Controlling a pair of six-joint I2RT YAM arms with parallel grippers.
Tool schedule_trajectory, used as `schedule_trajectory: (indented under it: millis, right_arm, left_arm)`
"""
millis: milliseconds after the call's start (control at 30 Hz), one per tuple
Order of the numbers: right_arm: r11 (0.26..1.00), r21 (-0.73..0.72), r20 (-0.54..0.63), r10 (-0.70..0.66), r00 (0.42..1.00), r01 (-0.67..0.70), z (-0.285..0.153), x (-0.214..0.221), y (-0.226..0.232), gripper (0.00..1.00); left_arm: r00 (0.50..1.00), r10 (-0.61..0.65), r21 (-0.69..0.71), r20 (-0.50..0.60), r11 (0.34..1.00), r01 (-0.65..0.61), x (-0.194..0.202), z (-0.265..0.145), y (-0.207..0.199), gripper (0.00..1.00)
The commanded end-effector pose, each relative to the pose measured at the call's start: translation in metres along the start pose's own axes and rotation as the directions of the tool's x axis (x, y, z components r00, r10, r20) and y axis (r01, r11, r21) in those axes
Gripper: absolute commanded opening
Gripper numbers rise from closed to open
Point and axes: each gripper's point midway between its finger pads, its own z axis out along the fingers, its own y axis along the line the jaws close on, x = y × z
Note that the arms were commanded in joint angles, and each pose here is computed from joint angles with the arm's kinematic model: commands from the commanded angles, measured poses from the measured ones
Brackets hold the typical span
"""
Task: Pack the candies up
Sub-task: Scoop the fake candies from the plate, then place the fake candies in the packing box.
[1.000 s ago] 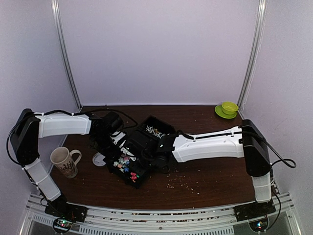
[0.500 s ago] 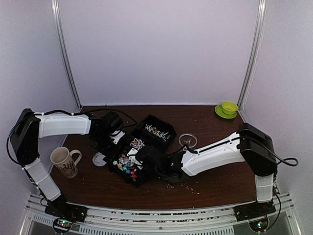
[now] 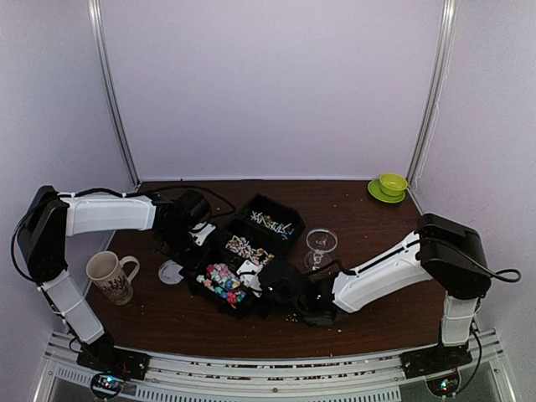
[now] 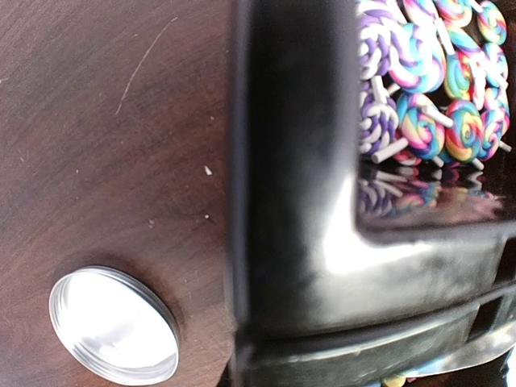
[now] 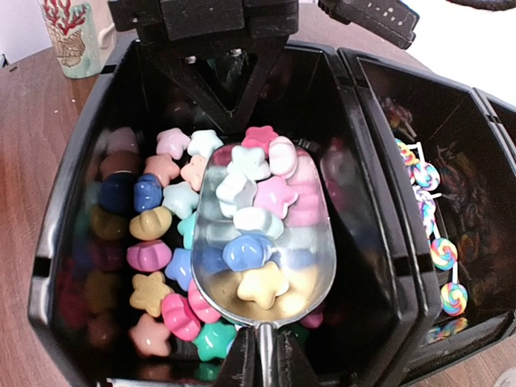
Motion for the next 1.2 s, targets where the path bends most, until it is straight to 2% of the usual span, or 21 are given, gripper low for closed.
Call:
schedule_trajectory:
  millis: [0, 200, 567, 800, 1167]
  right_arm:
    - [0.999, 0.044, 0.065, 0.020, 0.998, -0.022, -0.012, -0.002, -0.015, 0.00]
    - [0.999, 0.027, 0.167, 0.029, 0.986, -0.034, -0.031, -0.011, -0.019, 0.00]
    - [0.999, -0.032, 0.285, 0.002, 0.958, 0.008, -0.064, -0.018, -0.016, 0.00]
    - [0.999, -0.026, 0.395, -0.013, 0.919, 0.025, -0.087, -0.027, -0.020, 0.00]
    - [0.999, 0.022, 0.533, 0.011, 0.846, -0.027, -0.120, -0.063, -0.036, 0.00]
  left_arm:
    - [0.974, -0.002, 0.113, 0.226, 0.993, -0.024, -0.057, -0.038, -0.021, 0.00]
    - [0.978, -0.005, 0.093, 0.210, 0.996, -0.015, -0.055, -0.034, -0.018, 0.00]
    - [0.981, -0.015, 0.087, 0.192, 0.996, -0.002, -0.053, -0.030, -0.014, 0.00]
    - [0.981, -0.017, 0.089, 0.191, 0.996, 0.000, -0.053, -0.030, -0.014, 0.00]
    - [0.983, -0.018, 0.106, 0.184, 0.994, -0.002, -0.052, -0.028, -0.017, 0.00]
